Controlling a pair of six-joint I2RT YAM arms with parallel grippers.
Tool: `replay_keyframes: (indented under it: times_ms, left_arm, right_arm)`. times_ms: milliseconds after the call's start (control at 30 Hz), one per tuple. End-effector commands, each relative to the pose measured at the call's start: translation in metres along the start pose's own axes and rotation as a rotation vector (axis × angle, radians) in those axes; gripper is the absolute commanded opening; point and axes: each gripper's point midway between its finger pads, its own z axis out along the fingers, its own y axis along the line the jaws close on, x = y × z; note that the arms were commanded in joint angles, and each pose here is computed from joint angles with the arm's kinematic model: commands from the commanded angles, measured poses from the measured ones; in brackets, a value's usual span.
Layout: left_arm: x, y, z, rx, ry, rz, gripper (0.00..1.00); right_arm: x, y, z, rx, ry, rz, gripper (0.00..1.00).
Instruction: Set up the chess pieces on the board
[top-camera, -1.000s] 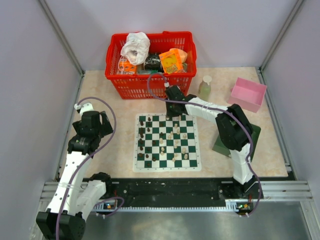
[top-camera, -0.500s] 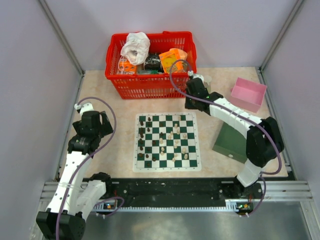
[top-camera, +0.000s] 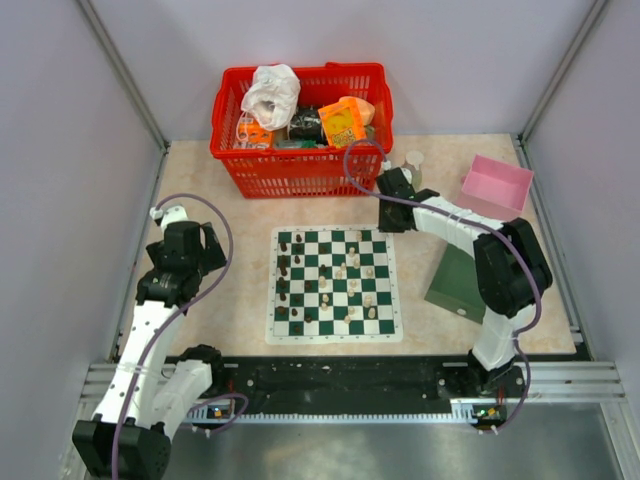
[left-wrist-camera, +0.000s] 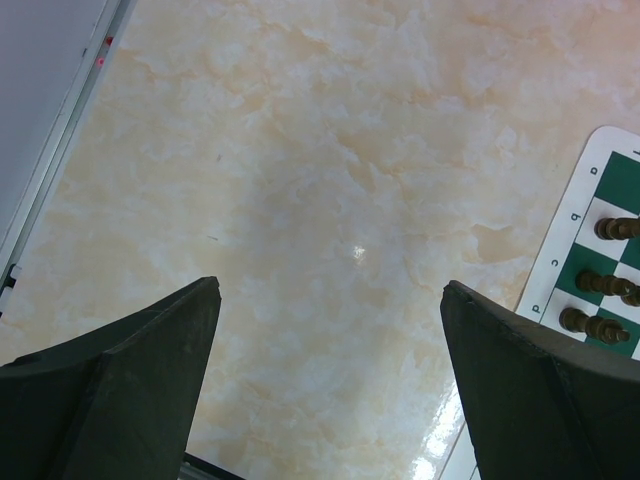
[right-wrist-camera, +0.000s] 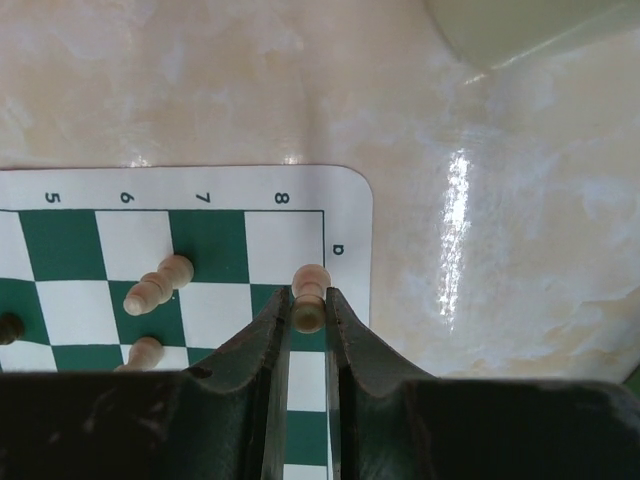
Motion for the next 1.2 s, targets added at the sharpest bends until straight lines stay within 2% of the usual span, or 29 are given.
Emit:
replay_keyframes:
  times_ms: [0,833,1033,1167]
  left_arm:
    - [-0.009,-0.002,-0.002,0.001,-0.025,-0.017,0.96]
    - [-0.007,-0.005,0.000,0.013,-0.005,-0.003,0.96]
    - [-0.006,-0.005,0.001,0.013,0.001,-0.001,0.96]
    - [-0.006,-0.006,0.001,0.014,0.001,-0.001,0.96]
  right_arm:
    - [-0.010,0.010,0.003,-0.031,-0.025,0.002,0.11]
    - [0.005,0.020,0.028,-0.027,-0.006,-0.039,0.12]
    - [0.003,0.019,0.027,-0.013,-0.019,-0.052,0.18]
    - [-0.003,0.022,0.025,-0.024,-0.037,-0.050,0.18]
